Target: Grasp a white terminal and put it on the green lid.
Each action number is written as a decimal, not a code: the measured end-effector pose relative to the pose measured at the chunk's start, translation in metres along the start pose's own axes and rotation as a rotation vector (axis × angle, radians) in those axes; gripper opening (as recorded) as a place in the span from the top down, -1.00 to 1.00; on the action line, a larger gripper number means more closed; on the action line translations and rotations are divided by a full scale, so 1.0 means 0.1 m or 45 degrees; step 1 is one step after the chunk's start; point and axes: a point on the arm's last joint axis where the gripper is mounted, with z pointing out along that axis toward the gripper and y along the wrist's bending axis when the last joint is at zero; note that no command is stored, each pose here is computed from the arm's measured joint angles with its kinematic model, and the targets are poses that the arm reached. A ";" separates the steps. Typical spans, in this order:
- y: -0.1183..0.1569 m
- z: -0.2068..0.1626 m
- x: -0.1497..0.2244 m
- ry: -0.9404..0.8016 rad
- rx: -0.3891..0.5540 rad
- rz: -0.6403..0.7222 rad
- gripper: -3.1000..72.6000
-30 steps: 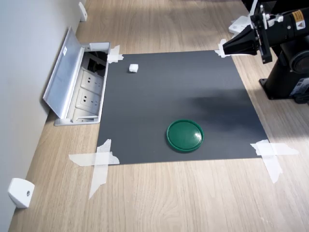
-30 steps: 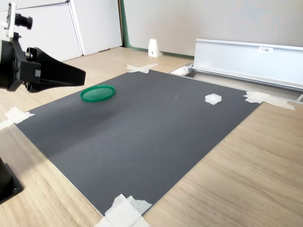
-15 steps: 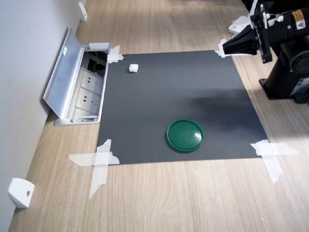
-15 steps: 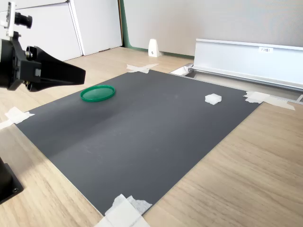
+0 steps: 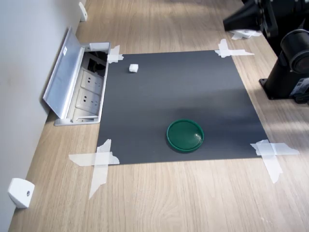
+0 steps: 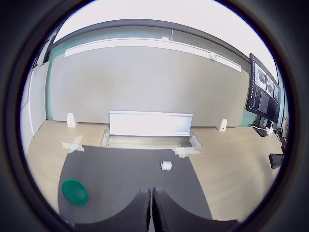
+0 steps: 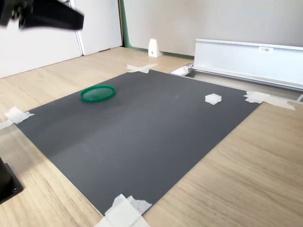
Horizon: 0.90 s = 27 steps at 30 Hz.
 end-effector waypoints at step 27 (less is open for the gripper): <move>-0.52 1.57 -1.10 0.837 -0.249 -0.221 -0.01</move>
